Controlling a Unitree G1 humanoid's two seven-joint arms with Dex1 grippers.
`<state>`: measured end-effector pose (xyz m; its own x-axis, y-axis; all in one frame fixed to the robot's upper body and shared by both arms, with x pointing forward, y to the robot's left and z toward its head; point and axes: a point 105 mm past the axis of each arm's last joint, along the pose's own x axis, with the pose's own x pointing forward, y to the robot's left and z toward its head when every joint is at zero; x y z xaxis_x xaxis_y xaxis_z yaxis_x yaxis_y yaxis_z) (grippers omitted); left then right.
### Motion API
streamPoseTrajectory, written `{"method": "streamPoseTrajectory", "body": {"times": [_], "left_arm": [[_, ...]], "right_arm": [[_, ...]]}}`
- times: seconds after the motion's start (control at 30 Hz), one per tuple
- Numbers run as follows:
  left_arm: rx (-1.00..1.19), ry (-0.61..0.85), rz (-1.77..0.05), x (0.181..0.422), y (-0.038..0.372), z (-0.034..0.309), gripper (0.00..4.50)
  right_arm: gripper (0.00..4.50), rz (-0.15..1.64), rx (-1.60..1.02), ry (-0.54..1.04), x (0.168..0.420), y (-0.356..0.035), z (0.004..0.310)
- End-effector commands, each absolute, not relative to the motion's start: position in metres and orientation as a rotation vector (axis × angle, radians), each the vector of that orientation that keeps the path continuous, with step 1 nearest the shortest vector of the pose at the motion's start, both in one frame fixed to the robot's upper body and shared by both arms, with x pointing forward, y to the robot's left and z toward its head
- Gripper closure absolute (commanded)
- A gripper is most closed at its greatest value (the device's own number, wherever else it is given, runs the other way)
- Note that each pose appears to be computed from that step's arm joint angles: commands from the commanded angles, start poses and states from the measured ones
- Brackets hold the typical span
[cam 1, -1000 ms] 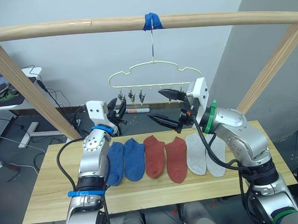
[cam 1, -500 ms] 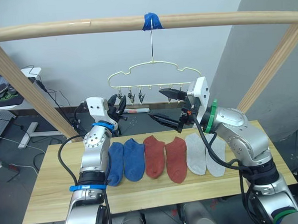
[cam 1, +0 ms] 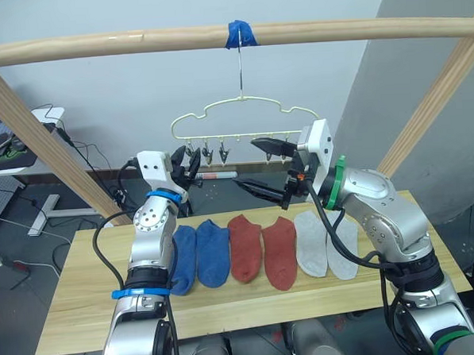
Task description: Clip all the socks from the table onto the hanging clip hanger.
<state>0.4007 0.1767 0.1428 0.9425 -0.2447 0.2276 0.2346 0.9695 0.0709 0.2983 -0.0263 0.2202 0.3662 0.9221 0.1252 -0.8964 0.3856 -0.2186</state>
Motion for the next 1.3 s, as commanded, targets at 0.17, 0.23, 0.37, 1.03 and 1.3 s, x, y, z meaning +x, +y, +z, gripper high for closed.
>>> {"method": "streamPoseTrajectory", "body": {"times": [0.17,0.23,0.37,1.03,1.3], "left_arm": [[0.052,-0.296,-0.238,0.403,0.178,0.159,2.73],[0.051,-0.296,-0.237,0.404,0.179,0.159,2.73],[0.05,-0.3,-0.239,0.404,0.178,0.16,2.73],[0.062,-0.23,-0.325,0.396,0.176,0.167,4.5],[0.072,-0.148,-0.406,0.378,0.177,0.17,4.5]], "right_arm": [[0.0,1.182,-0.135,-0.322,0.292,-0.027,0.24],[0.0,1.18,-0.134,-0.322,0.292,-0.027,0.24],[0.0,1.179,-0.133,-0.321,0.292,-0.027,0.239],[0.0,0.777,-0.332,0.116,0.326,-0.115,0.129],[0.0,0.498,-0.331,0.329,0.336,-0.184,0.067]]}}
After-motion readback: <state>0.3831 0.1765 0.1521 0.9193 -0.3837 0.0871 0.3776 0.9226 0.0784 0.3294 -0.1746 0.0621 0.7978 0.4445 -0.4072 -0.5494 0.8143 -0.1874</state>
